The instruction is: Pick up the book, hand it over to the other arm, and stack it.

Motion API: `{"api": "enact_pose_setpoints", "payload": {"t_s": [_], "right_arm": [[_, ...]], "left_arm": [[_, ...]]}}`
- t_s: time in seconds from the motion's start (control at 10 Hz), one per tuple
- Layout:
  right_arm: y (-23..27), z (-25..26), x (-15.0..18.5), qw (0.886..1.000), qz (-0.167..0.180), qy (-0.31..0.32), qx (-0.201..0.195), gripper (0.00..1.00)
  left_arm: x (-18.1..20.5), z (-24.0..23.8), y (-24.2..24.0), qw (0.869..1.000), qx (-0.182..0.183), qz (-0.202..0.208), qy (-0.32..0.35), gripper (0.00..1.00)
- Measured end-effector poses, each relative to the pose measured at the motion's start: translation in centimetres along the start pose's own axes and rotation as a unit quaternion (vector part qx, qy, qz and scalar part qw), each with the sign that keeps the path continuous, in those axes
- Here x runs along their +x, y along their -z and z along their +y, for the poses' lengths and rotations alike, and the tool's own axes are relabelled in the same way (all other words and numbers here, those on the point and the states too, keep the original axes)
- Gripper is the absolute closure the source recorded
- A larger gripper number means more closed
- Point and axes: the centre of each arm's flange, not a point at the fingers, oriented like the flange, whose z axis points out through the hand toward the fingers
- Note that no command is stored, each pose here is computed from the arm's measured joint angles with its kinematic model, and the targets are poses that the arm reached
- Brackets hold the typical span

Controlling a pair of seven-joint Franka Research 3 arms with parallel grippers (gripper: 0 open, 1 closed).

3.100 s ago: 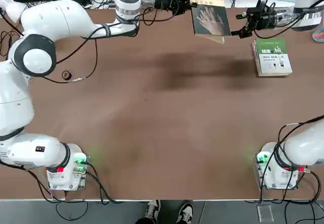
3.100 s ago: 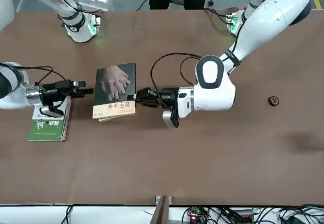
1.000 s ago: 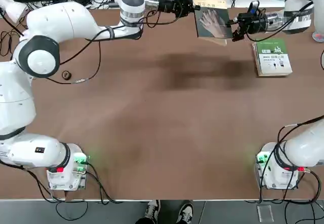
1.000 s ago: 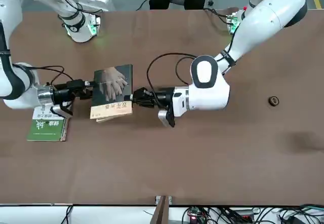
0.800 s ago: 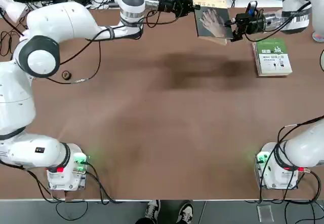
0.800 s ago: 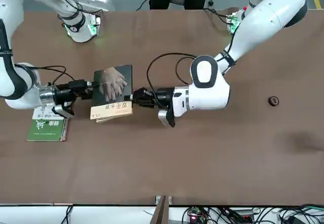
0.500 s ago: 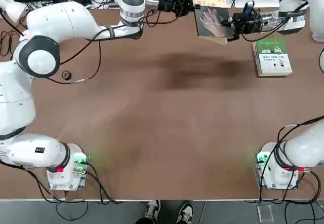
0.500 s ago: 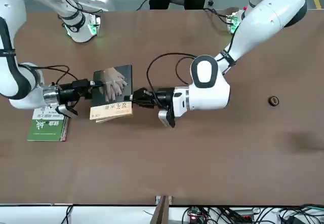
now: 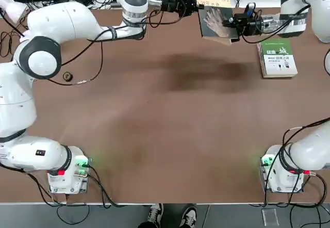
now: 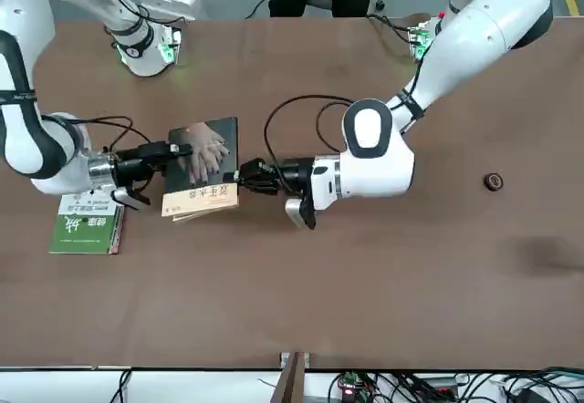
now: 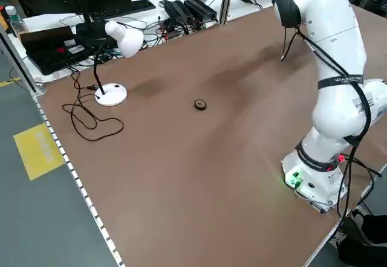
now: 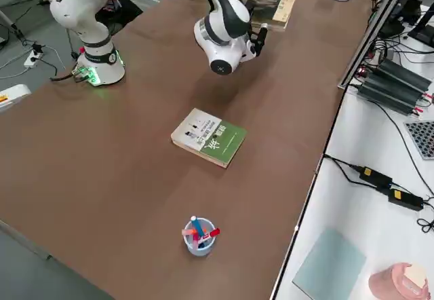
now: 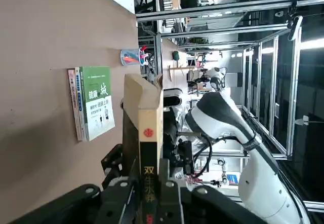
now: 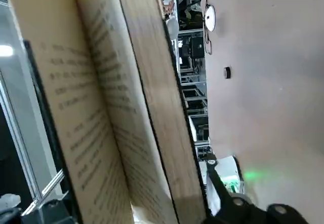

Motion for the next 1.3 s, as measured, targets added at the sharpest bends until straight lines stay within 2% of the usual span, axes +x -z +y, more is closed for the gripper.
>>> {"api": "enact_pose_setpoints", "payload": {"t_s": [0.2, 0.6, 0.7, 0.8, 1.2, 1.3], "right_arm": [[0.1, 0.2, -0.1, 1.0, 0.001, -0.006, 0.001, 0.34], [0.7, 0.6, -0.6, 1.0, 0.004, -0.013, 0.011, 0.74], [0.9, 0.5, -0.6, 1.0, 0.003, -0.013, 0.015, 0.82], [1.2, 0.5, -0.7, 1.0, 0.003, -0.013, 0.018, 0.84], [2.9, 0.7, -1.0, 1.0, 0.012, -0.019, 0.022, 0.84], [3.3, 0.8, -1.1, 0.999, 0.013, -0.021, 0.023, 0.84]], "left_arm": [[0.0, 0.0, 0.0, 1.0, 0.0, 0.0, 0.0, 0.99], [0.1, -0.4, 0.0, 1.0, 0.004, 0.001, 0.0, 0.98], [0.1, -0.5, 0.0, 1.0, 0.004, 0.001, 0.001, 0.96], [0.1, -0.5, 0.0, 1.0, 0.004, 0.001, 0.001, 0.87], [0.5, -0.1, 0.3, 1.0, 0.002, 0.008, -0.003, 0.38], [0.6, 0.0, 0.4, 1.0, 0.001, 0.01, -0.003, 0.3]]}}
